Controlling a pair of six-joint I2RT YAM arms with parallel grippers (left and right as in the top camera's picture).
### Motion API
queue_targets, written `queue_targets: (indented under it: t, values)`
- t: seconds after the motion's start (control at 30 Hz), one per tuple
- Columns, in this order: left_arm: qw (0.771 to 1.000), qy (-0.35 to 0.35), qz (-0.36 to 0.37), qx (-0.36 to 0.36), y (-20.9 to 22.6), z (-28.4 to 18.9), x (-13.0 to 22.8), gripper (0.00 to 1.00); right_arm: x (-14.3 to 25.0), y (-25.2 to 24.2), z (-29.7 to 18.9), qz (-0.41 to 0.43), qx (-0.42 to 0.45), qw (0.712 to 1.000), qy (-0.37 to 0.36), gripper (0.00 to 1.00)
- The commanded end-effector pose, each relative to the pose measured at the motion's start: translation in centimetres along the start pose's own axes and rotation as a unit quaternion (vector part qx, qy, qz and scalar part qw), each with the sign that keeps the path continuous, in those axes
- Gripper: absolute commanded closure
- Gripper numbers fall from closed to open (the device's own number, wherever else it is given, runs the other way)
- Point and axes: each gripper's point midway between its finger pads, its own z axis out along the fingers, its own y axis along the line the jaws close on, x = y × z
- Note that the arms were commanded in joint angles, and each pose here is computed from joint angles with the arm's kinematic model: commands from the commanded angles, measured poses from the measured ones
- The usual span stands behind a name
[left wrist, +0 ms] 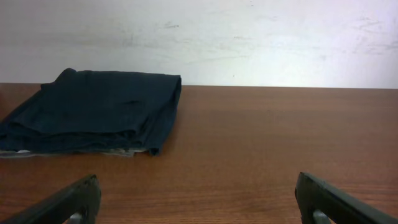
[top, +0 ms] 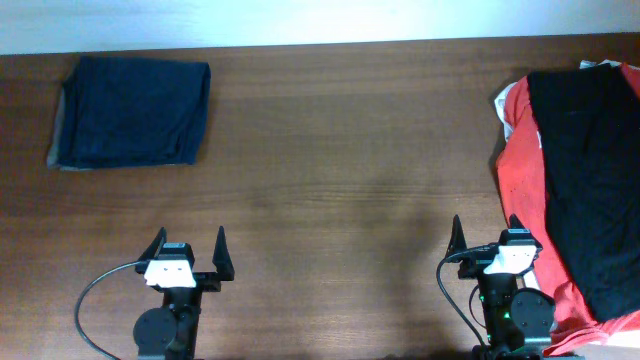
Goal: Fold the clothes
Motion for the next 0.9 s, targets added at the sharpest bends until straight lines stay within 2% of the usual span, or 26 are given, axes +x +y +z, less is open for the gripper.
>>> queue_targets:
  t: [0.0, 0.5, 0.57, 0.67, 0.87]
  values:
    - [1.0, -0.001, 0.008, 0.0, 0.1, 0.0, 0.2, 0.01, 0.3, 0.3, 0.0, -0.002, -0.006, 1.0, 0.003, 0.02]
    - [1.0, -0.001, 0.008, 0.0, 0.1, 0.0, 0.2, 0.01, -0.4, 0.6, 0.0, 0.008, -0.016, 1.0, -0.01, 0.02]
    - [1.0, -0.001, 0.008, 0.0, 0.1, 0.0, 0.2, 0.01, -1.3, 0.6, 0.0, 0.007, -0.016, 0.999, -0.029, 0.02]
    - [1.0, -0.001, 0.008, 0.0, 0.1, 0.0, 0.2, 0.01, -3.7, 3.1, -0.6, 0.022, -0.09, 0.993, -0.072, 0.02]
    - [1.0, -0.001, 0.008, 0.0, 0.1, 0.0, 0.2, 0.01, -10.7, 2.9, -2.9, 0.035, -0.09, 0.987, -0.129, 0.02]
